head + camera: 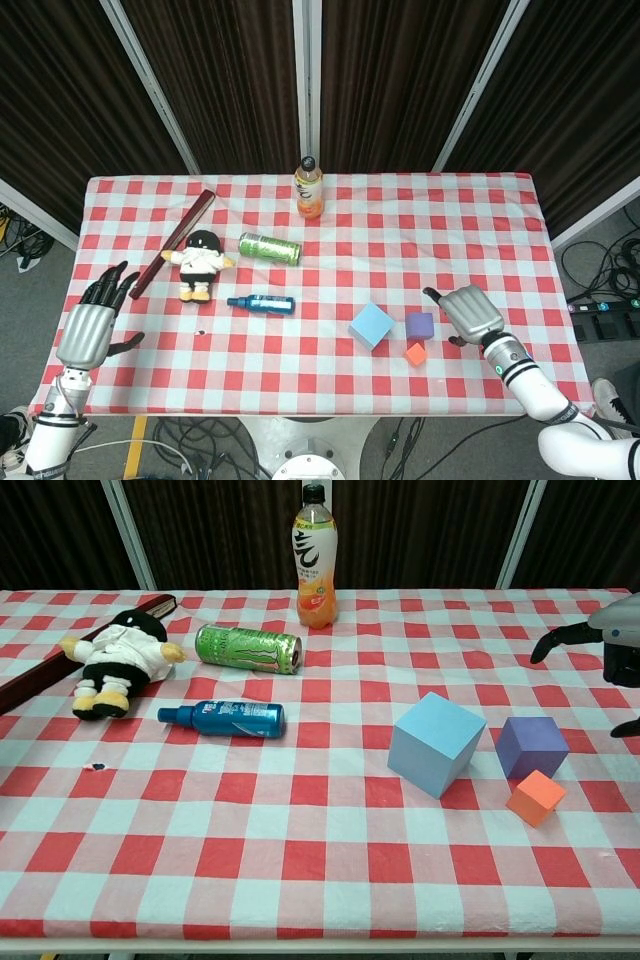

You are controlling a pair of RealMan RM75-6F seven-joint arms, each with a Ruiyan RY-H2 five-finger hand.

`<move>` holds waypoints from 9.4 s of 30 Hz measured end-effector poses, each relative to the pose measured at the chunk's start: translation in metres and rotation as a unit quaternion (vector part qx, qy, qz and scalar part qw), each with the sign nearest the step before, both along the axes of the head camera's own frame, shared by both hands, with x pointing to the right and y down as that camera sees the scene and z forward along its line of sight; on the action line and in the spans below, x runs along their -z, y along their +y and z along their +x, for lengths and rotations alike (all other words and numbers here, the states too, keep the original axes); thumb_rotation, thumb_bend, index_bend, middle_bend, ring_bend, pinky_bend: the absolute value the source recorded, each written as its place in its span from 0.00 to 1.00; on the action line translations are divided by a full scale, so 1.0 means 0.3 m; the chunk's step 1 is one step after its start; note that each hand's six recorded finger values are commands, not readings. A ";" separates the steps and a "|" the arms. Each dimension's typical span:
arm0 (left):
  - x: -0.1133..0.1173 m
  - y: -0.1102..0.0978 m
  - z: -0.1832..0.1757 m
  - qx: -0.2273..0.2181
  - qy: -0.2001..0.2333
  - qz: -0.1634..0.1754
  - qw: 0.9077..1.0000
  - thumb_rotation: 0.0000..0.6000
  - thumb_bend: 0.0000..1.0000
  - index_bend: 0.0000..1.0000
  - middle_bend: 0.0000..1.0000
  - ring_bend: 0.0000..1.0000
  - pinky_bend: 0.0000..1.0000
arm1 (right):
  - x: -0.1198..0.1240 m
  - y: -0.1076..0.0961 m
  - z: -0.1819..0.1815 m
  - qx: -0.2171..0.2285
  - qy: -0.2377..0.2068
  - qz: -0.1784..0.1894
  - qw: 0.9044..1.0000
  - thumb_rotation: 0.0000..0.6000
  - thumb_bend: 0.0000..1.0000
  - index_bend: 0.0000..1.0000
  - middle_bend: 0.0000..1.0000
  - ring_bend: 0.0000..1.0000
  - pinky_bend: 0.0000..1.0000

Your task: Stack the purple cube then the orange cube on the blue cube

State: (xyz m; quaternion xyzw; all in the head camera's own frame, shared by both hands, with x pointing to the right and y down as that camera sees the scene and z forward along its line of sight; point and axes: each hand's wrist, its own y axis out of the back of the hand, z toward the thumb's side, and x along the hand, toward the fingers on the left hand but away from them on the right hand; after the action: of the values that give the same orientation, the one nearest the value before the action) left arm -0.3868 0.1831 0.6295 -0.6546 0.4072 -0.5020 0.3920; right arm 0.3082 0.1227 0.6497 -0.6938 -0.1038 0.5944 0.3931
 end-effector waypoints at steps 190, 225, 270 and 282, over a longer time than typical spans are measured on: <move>-0.126 -0.009 -0.199 0.062 -0.017 -0.039 0.997 1.00 0.00 0.16 0.11 0.08 0.21 | -0.017 -0.220 -0.425 0.274 -0.127 -0.063 0.951 1.00 0.06 0.54 1.00 0.94 0.87; -0.134 -0.007 -0.202 0.064 -0.017 -0.043 0.997 1.00 0.00 0.16 0.11 0.08 0.21 | -0.029 -0.205 -0.392 0.271 -0.095 -0.076 0.955 1.00 0.00 0.22 1.00 0.94 0.87; -0.110 -0.003 -0.152 0.045 -0.010 -0.032 0.998 1.00 0.00 0.16 0.11 0.08 0.21 | 0.045 0.069 -0.065 0.140 -0.048 -0.073 0.986 1.00 0.08 0.43 1.00 0.94 0.87; -0.091 -0.007 -0.142 0.042 -0.003 -0.023 0.999 1.00 0.00 0.16 0.11 0.08 0.21 | -0.070 0.116 -0.071 0.142 -0.038 -0.083 0.986 1.00 0.09 0.40 1.00 0.94 0.87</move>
State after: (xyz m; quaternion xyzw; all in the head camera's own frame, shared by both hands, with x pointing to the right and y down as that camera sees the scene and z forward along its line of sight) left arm -0.4294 0.1811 0.6567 -0.6441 0.4217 -0.5291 0.3568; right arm 0.2869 0.1574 0.6706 -0.7538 0.0302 0.5125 0.4102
